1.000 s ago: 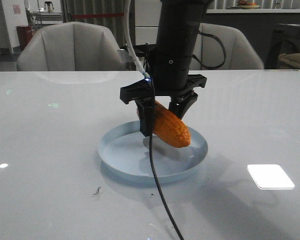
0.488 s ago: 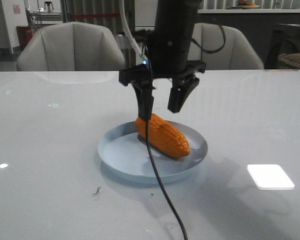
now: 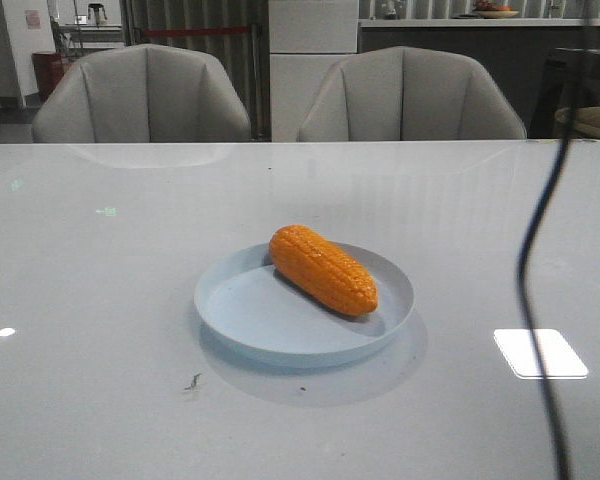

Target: Place corn on plate with both arms

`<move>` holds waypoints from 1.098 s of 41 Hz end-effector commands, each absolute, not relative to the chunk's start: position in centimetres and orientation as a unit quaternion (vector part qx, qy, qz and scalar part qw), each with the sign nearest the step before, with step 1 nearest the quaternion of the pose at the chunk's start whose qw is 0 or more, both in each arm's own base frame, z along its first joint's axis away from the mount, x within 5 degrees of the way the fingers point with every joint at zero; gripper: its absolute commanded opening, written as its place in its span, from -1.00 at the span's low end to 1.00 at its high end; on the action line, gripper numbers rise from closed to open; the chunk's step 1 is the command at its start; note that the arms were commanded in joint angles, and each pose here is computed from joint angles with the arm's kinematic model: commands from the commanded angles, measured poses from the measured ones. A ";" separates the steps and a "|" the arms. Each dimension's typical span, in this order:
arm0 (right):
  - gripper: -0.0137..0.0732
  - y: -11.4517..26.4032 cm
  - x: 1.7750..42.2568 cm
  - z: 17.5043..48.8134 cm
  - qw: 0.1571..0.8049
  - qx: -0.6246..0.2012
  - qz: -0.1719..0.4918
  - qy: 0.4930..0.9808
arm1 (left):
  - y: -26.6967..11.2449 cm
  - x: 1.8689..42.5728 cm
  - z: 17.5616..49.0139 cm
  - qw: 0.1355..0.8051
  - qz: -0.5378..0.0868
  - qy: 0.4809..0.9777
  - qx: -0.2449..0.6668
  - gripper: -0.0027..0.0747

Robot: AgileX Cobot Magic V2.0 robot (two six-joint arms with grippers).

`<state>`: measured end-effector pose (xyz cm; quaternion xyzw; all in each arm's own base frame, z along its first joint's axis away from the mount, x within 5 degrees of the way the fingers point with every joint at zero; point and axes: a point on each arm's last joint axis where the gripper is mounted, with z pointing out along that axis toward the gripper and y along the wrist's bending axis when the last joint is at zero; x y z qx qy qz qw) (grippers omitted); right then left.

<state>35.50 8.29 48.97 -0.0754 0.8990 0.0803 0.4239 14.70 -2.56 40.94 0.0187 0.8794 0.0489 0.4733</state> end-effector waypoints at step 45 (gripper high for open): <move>0.51 0.5 15.7 40.5 0.442 -0.002 0.026 0.897 | -2.7 15.0 42.4 0.520 0.037 0.853 0.023 0.19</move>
